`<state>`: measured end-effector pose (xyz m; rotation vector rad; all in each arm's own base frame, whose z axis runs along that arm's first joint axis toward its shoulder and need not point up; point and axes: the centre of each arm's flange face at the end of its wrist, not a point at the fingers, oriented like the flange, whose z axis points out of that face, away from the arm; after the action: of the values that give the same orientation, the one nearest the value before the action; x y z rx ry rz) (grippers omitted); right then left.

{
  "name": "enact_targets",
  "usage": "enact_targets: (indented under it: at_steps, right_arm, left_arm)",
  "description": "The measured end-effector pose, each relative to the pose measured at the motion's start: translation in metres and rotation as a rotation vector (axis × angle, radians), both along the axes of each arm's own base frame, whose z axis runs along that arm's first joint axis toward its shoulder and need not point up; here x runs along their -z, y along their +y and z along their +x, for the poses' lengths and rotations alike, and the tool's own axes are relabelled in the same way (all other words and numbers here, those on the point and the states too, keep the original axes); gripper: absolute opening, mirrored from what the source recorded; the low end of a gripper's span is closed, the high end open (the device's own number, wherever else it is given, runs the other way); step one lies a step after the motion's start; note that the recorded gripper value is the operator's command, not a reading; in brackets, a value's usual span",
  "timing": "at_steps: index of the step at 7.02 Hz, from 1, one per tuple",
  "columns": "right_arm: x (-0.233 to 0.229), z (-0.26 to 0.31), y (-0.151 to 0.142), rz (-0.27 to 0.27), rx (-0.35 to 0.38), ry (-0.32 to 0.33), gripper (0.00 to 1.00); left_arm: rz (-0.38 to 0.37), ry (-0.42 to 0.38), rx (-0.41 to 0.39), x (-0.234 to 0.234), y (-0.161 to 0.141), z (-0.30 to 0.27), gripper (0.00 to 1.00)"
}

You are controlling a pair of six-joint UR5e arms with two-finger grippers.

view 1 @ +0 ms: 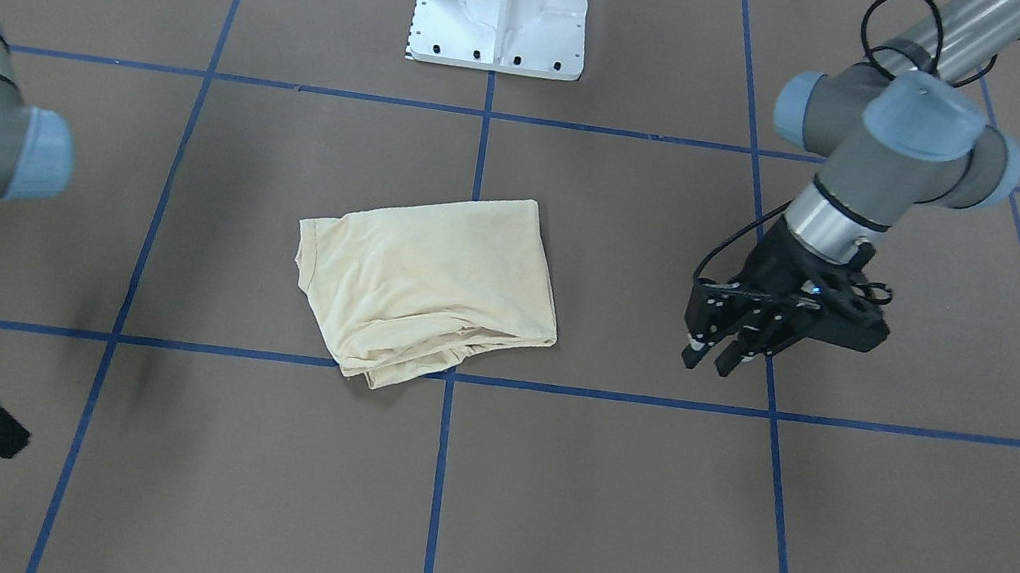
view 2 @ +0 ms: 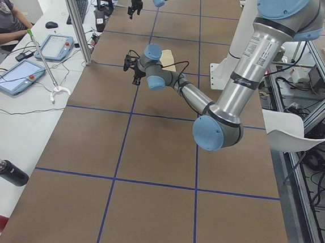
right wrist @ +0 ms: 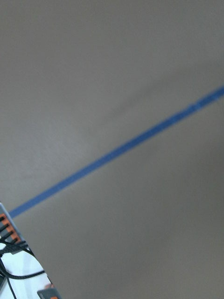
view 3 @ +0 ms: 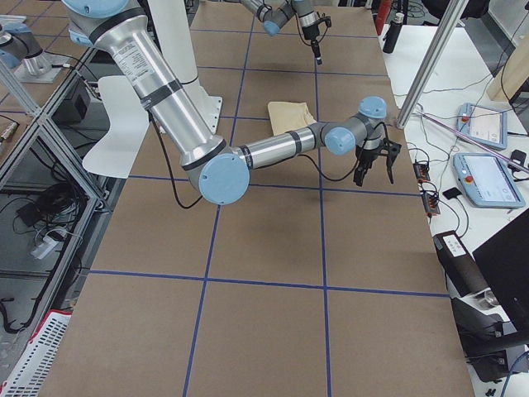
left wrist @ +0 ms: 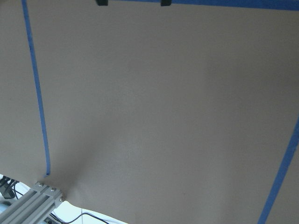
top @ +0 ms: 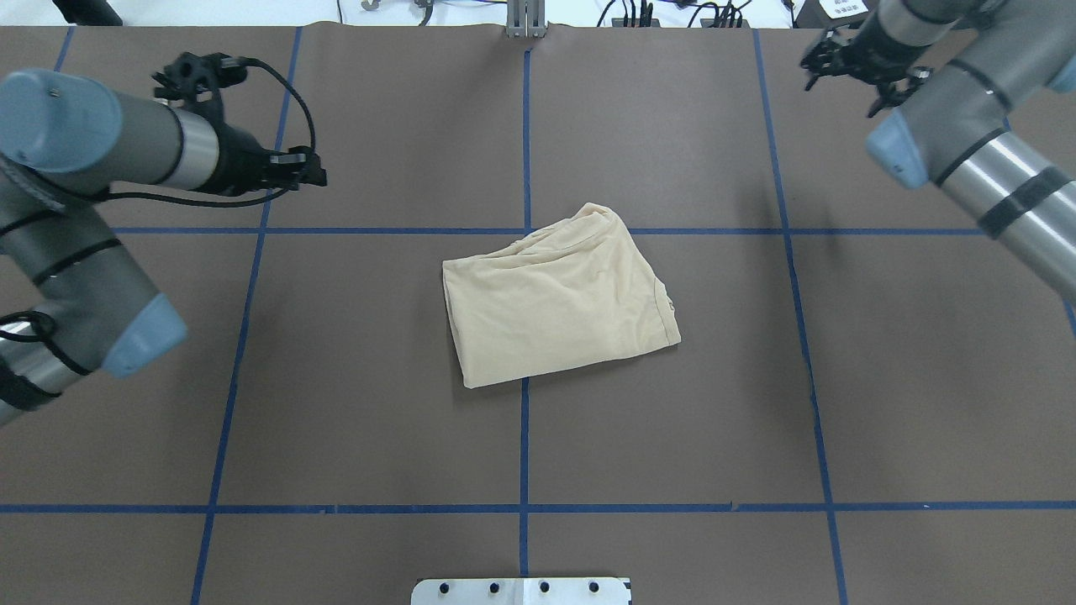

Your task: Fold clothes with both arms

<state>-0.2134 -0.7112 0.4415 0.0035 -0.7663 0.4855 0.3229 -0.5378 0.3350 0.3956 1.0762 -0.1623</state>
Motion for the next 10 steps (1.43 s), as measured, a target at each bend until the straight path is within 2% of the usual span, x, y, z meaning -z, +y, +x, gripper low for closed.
enact_targets:
  at_steps: [1, 2, 4, 5, 6, 7, 8, 10]
  right_arm:
    - [-0.029, 0.077, 0.000, 0.039, 0.066, 0.004, 1.00]
    - [-0.057, 0.155, 0.011, 0.076, 0.135, 0.012, 1.00]
    - [-0.112, 0.270, 0.062, 0.143, 0.275, 0.037, 1.00]
    - [-0.138, 0.307, 0.093, 0.167, 0.322, 0.026, 1.00]
    - [-0.155, 0.328, 0.127, 0.190, 0.338, 0.002, 1.00]
    - [-0.163, 0.332, 0.160, 0.203, 0.347, -0.009, 1.00]
    - [-0.165, 0.326, 0.179, 0.209, 0.361, -0.012, 1.00]
    - [-0.161, 0.296, 0.183, 0.216, 0.413, -0.016, 1.00]
  left_arm:
    - [0.059, -0.058, -0.050, -0.012, 0.001, -0.057, 0.49]
    - [0.125, -0.139, -0.100, -0.029, -0.002, -0.121, 0.49]
    - [0.231, -0.298, -0.178, -0.082, -0.011, -0.249, 0.51]
    - [0.250, -0.339, -0.213, -0.115, -0.015, -0.298, 0.51]
    - [0.254, -0.347, -0.244, -0.148, -0.017, -0.334, 0.56]
    - [0.250, -0.342, -0.269, -0.177, -0.019, -0.355, 0.99]
    - [0.244, -0.338, -0.284, -0.195, -0.020, -0.364, 1.00]
    - [0.223, -0.332, -0.288, -0.208, -0.019, -0.369, 1.00]
